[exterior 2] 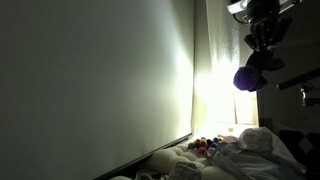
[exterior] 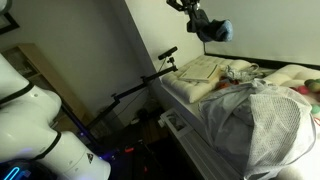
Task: Take the pair of socks out of the bag then move the bag slightly forward
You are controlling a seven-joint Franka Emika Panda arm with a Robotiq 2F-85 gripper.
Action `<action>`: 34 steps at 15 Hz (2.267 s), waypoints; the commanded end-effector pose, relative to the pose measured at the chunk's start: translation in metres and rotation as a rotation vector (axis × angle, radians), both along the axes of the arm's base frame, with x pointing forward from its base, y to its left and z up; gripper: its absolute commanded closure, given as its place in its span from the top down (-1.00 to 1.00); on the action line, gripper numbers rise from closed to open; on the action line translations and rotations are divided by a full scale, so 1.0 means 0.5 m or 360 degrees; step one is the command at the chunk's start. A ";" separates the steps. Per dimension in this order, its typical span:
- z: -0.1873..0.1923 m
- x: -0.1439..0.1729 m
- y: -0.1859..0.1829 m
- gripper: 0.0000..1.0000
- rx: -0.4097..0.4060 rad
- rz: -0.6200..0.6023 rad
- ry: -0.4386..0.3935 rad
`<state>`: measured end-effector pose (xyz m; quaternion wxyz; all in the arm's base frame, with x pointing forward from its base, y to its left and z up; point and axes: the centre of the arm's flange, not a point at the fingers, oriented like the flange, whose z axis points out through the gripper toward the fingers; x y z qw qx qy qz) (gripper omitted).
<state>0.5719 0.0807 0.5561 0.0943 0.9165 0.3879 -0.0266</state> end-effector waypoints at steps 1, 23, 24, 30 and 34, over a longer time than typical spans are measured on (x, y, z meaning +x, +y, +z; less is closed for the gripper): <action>0.023 -0.029 0.048 -0.91 0.0028 0.0094 -0.0065; 0.083 -0.012 0.244 -0.24 0.0041 0.0414 -0.0398; 0.081 -0.014 0.244 -0.14 0.0025 0.0410 -0.0401; 0.067 -0.032 0.208 0.79 -0.0084 0.0418 -0.0410; 0.028 -0.055 0.124 1.00 -0.0206 0.0251 -0.0318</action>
